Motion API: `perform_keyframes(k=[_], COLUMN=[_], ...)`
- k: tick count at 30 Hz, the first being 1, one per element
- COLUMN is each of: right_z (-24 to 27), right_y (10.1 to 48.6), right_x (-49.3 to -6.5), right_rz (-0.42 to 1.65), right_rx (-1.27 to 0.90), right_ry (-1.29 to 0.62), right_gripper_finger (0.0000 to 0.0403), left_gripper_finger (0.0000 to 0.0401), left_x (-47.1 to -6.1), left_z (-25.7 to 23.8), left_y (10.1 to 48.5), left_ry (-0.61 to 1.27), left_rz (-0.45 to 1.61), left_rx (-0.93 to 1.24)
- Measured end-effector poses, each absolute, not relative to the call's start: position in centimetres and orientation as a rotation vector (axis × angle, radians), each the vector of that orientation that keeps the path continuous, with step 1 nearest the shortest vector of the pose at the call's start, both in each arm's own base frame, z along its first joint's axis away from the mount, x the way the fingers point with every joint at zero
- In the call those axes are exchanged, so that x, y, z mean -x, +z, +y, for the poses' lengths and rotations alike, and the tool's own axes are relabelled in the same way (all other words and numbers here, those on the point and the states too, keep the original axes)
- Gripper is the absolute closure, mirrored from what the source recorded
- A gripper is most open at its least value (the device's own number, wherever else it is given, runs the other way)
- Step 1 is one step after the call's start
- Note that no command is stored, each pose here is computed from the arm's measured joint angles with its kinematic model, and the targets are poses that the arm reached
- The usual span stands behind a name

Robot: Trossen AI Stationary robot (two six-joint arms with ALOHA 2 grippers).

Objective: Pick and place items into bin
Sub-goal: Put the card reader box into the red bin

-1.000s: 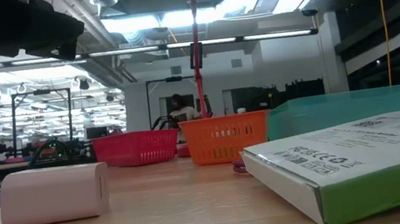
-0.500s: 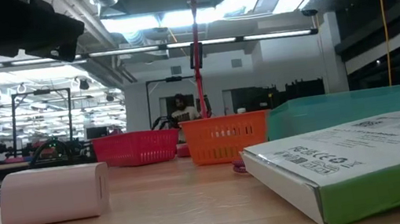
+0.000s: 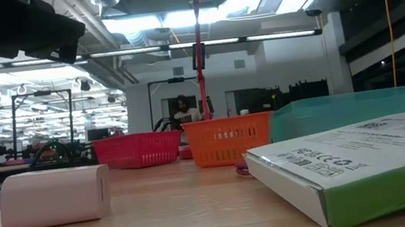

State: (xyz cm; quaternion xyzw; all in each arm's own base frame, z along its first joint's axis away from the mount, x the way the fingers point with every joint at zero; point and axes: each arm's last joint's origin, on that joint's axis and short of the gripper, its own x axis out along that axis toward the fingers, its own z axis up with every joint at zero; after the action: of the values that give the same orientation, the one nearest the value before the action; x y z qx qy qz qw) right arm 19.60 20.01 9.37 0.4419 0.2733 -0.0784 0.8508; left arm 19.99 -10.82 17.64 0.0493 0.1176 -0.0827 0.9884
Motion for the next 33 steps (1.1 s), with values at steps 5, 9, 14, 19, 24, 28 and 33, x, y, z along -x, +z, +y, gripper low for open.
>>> perform_keyframes(k=[5,9,14,19,24,28,33], right_z=[21.0,21.2,20.7,20.2,19.9,19.8,19.8], right_y=[9.7,9.8,9.8,9.8,9.8,9.8,9.8], right_x=[-20.7,-21.1,-21.5,-22.1,-22.4,-22.5,-22.4], right_rz=[0.586,0.598,0.592,0.612,0.621,0.629,0.644], right_rx=[-0.857,-0.855,-0.855,-0.871,-0.876,-0.873,-0.871], right_ry=[-0.131,-0.149,-0.172,-0.168,-0.169,-0.170,-0.162], right_gripper_finger=[0.0192,0.0192,0.0192,0.0192,0.0192,0.0206,0.0253], left_gripper_finger=[0.0399,0.0398,0.0399,0.0398,0.0399,0.0398,0.0398], left_x=[-20.0,-20.0,-20.0,-20.0,-20.0,-20.0,-20.0], left_z=[-10.8,-10.8,-10.8,-10.8,-10.8,-10.8,-10.8], left_y=[17.6,17.6,17.6,17.6,17.6,17.6,17.6], left_ry=[-0.166,-0.166,-0.163,-0.163,-0.163,-0.163,-0.163], left_rz=[0.236,0.236,0.238,0.238,0.238,0.238,0.239], left_rx=[-0.099,-0.099,-0.072,-0.067,-0.067,-0.068,-0.068])
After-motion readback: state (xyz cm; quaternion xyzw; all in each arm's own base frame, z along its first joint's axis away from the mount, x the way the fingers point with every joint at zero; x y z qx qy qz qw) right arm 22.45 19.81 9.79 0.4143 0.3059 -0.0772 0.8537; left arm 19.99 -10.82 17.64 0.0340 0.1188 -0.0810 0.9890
